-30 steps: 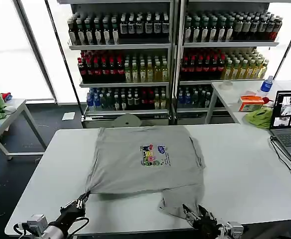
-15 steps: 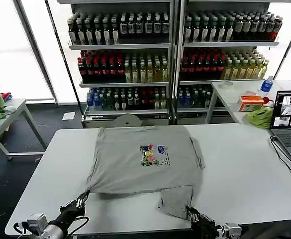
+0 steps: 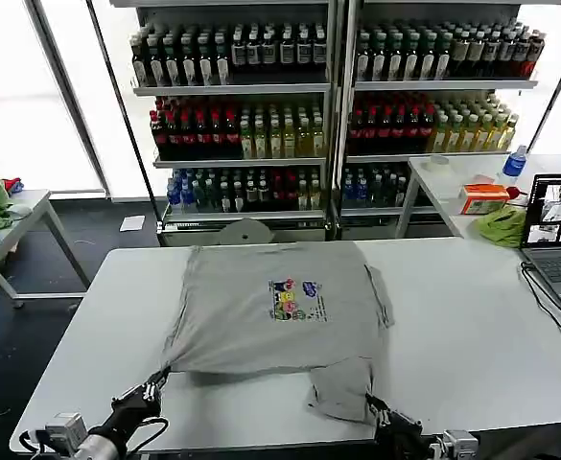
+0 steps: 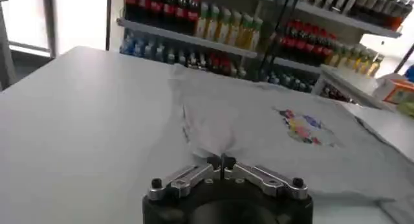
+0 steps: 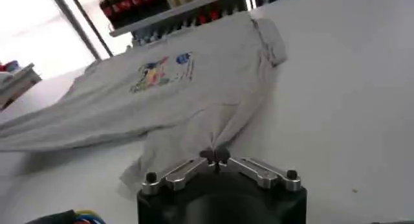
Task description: Fold and organize the clothes.
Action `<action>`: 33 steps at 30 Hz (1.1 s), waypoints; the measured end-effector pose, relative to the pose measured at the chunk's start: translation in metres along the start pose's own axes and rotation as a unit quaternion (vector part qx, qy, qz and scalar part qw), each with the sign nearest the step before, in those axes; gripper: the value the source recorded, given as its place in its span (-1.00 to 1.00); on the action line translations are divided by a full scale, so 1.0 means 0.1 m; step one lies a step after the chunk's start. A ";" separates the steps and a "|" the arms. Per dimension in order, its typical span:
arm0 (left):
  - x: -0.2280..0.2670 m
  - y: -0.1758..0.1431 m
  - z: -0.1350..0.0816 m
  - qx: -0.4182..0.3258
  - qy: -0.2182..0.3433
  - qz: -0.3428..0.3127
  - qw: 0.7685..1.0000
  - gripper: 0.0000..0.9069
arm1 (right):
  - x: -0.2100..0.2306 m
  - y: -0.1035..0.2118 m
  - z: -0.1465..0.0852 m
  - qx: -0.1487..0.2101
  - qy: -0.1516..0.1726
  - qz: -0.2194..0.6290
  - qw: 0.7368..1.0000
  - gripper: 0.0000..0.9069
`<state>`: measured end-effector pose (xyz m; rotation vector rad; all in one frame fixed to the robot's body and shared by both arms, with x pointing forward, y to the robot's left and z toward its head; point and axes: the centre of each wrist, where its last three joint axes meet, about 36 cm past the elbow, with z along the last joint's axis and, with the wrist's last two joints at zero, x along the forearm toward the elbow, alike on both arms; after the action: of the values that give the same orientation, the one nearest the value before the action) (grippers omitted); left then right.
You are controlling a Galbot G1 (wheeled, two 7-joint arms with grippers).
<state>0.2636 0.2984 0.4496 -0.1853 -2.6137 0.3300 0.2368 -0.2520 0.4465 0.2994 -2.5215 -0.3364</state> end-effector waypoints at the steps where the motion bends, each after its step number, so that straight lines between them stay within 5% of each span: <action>1: 0.01 -0.01 0.00 0.001 0.001 -0.001 1.000 -0.93 | 0.03 0.00 0.00 0.002 0.000 -0.001 1.000 -1.00; 18: 0.21 -0.03 -0.10 -0.015 0.011 -0.010 1.000 -0.91 | 0.28 0.07 -0.04 0.007 -0.018 -0.032 0.999 -1.00; 33: -0.09 0.10 -0.31 -0.028 0.007 0.002 1.000 -0.91 | -0.19 0.02 -0.31 0.007 -0.090 -0.021 0.996 -1.00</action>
<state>0.2873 0.3122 0.4693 -0.2125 -2.6116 0.2557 0.2698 -0.2506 0.4627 0.3420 -2.6994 -0.3775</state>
